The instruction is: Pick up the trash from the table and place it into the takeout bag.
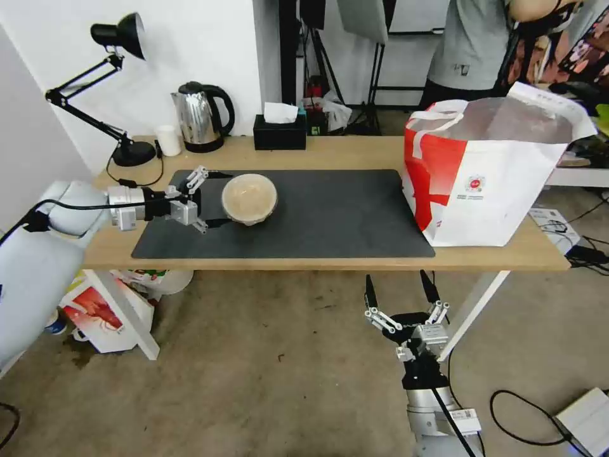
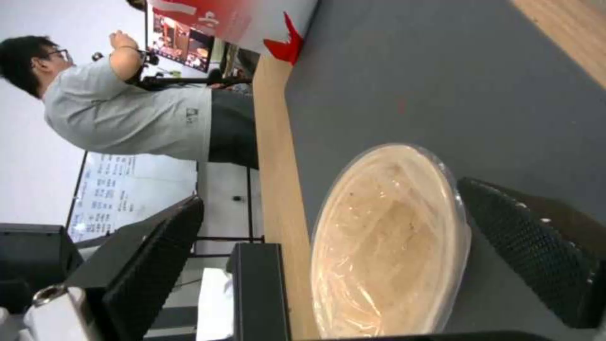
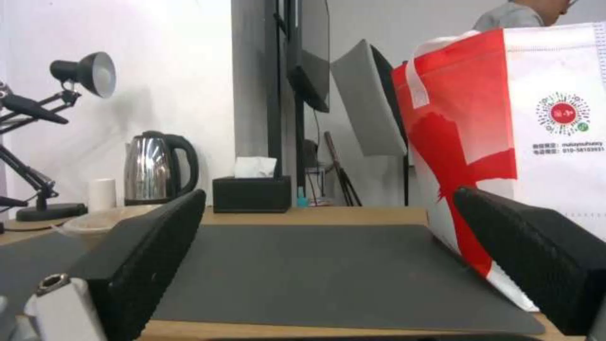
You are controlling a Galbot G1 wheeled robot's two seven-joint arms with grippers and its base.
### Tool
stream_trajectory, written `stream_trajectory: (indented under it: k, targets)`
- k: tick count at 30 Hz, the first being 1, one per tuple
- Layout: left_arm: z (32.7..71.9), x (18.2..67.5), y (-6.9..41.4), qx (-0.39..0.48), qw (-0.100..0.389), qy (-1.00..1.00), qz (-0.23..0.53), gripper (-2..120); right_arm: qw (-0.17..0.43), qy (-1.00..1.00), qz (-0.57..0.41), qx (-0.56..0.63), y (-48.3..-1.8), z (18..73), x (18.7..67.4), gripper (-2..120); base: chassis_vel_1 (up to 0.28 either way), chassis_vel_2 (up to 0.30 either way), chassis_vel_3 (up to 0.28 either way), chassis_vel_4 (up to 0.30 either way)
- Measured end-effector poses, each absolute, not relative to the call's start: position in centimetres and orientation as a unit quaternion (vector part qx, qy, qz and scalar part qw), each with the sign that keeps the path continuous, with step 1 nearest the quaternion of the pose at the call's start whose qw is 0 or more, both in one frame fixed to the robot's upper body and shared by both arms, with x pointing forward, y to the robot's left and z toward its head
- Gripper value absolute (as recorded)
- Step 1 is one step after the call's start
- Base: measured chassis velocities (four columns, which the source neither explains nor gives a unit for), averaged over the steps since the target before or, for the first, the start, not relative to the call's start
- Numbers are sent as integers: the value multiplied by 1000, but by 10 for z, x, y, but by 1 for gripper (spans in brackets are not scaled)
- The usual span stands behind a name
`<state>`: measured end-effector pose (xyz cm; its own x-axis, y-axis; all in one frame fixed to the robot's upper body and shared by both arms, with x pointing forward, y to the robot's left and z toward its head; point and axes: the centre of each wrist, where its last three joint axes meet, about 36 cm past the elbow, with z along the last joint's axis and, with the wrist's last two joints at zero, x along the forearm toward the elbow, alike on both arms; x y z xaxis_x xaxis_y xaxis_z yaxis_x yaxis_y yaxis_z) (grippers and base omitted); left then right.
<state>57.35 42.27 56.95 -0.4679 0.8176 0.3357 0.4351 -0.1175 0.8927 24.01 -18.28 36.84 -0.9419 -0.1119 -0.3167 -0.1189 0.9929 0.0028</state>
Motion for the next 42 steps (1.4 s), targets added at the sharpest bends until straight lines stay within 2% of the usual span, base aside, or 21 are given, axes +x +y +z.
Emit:
stream_trajectory:
  k: [42]
  targets:
    - [548,602,416,499,142,635,573,100,160,985,11,-59,-183,368,240,100,0,0,0,0]
